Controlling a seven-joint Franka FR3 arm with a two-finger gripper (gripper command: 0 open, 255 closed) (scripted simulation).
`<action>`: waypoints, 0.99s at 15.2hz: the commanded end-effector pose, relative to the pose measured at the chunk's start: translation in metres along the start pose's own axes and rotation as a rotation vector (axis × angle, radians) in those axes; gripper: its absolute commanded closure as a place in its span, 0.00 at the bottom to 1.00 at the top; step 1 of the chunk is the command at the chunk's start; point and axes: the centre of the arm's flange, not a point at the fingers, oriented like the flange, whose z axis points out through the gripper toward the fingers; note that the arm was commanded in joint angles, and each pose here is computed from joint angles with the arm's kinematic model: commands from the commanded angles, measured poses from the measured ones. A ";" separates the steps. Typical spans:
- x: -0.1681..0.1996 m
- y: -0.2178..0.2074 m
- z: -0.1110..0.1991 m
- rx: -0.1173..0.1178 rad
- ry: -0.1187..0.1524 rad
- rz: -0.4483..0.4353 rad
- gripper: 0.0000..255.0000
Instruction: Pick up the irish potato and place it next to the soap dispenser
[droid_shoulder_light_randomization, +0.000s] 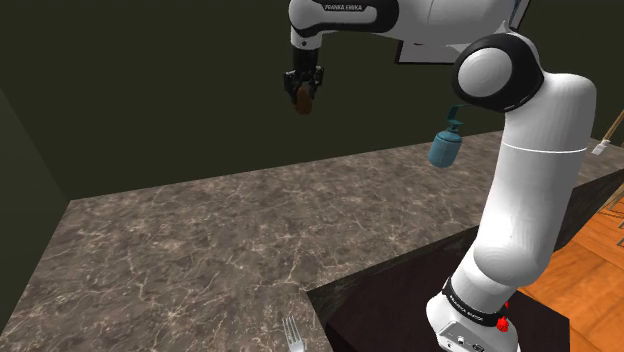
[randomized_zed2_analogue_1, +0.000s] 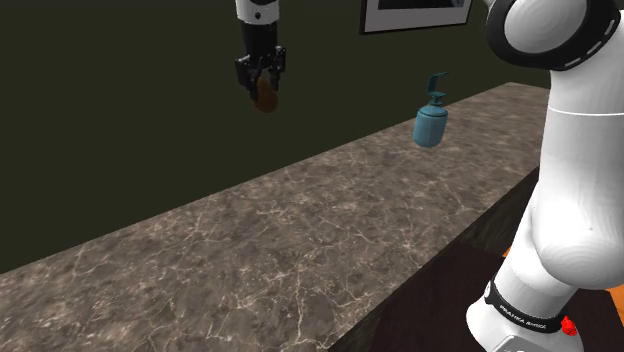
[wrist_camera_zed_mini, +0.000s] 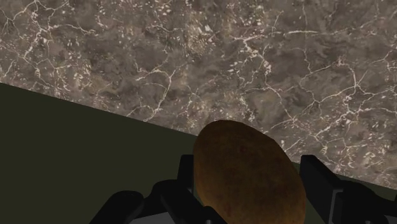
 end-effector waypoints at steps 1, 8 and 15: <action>0.002 0.000 -0.010 0.000 0.000 0.000 1.00; 0.006 0.004 -0.046 0.000 0.000 0.000 1.00; -0.006 0.042 -0.062 0.000 0.000 0.000 1.00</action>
